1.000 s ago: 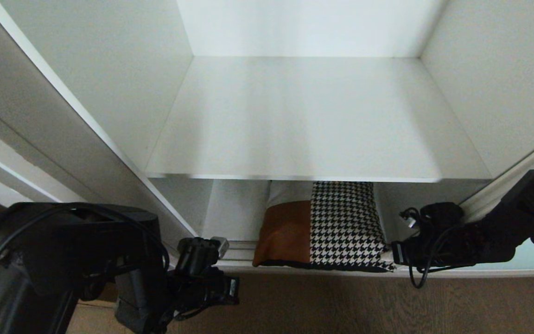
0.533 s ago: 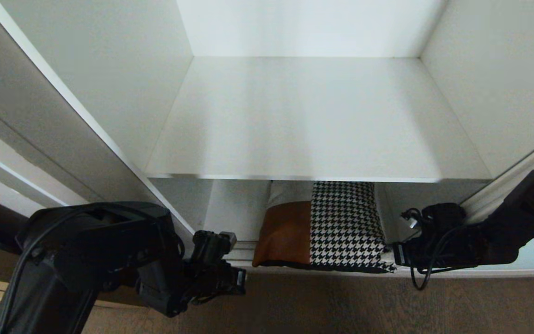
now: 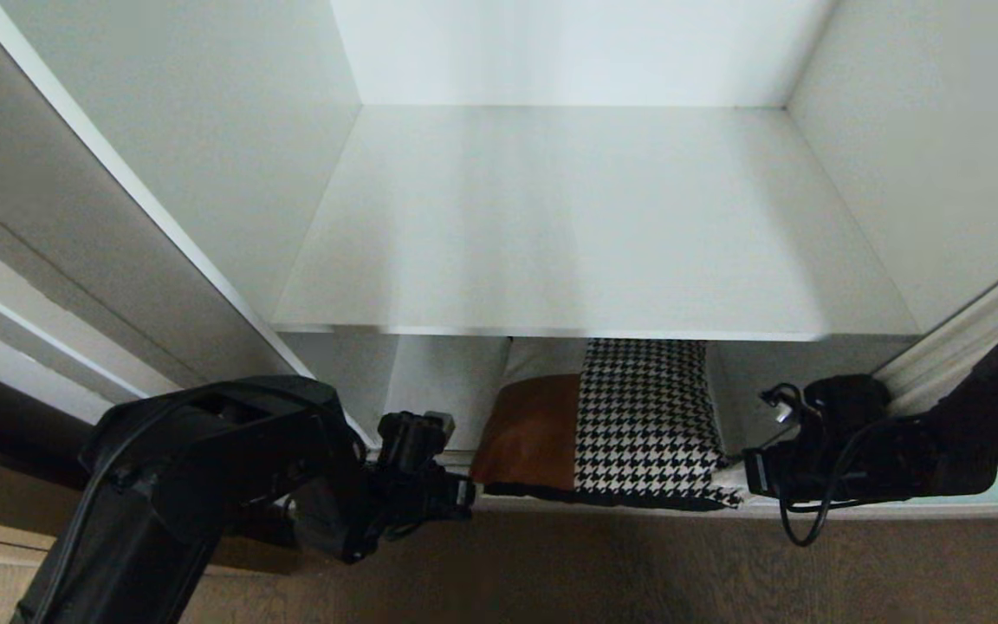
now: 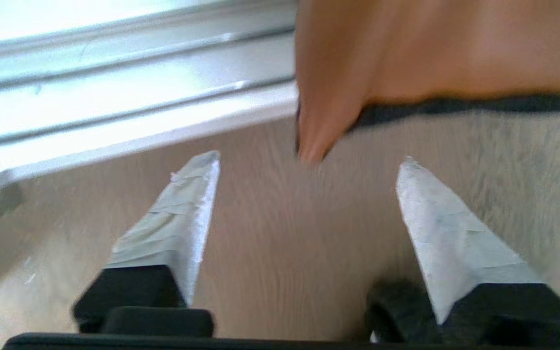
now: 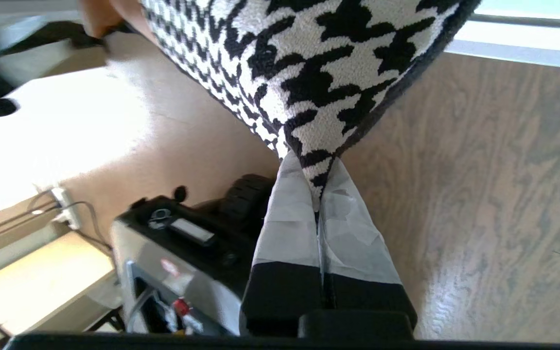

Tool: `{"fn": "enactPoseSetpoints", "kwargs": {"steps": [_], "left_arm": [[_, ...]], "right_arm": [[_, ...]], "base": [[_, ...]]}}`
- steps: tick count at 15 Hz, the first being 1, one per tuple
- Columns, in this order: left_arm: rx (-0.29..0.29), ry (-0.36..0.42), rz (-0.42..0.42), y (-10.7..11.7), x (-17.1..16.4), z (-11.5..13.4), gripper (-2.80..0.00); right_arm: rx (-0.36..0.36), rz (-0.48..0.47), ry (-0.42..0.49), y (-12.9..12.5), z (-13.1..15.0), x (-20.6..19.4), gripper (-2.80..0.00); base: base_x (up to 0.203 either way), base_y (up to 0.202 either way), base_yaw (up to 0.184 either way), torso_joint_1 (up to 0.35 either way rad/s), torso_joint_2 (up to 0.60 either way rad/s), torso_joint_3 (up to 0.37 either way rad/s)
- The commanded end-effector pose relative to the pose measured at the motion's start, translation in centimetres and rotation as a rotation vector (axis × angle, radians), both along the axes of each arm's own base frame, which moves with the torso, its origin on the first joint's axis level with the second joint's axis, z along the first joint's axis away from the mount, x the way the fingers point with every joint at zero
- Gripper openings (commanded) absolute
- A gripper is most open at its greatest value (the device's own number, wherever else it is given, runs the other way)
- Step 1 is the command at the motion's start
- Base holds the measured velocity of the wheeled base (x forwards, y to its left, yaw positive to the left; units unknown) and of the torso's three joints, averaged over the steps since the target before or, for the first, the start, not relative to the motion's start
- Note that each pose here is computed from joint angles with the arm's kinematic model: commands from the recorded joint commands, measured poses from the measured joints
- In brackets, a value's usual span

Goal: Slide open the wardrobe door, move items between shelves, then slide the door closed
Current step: Place the pillow on the higher shelf

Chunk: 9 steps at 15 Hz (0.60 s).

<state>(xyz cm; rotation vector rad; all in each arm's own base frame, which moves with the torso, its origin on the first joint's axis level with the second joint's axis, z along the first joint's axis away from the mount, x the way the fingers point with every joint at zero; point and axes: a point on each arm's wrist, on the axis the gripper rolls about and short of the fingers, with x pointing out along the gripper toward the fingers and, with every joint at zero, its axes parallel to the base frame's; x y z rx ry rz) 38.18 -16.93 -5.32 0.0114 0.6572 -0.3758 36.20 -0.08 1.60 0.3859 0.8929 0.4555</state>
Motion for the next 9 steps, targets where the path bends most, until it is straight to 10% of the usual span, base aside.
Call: {"fn": "enactPoseSetpoints", "kwargs": {"steps": [1, 9], "left_arm": [[-0.023, -0.02, -0.008, -0.9, 0.6, 0.1, 0.0], [-0.035, 0.02, -0.022, -3.1, 1.9, 0.1, 0.0]], "right_arm": [[0.035, 0.011, -0.03, -0.5, 1.4, -0.6, -2.8], [0.06, 0.009, -0.025, -0.8, 1.4, -0.6, -2.8]], "base": [[0.0, 0.0, 0.0, 0.0, 0.0, 0.0], [0.0, 0.0, 0.0, 0.0, 0.0, 0.0]]}}
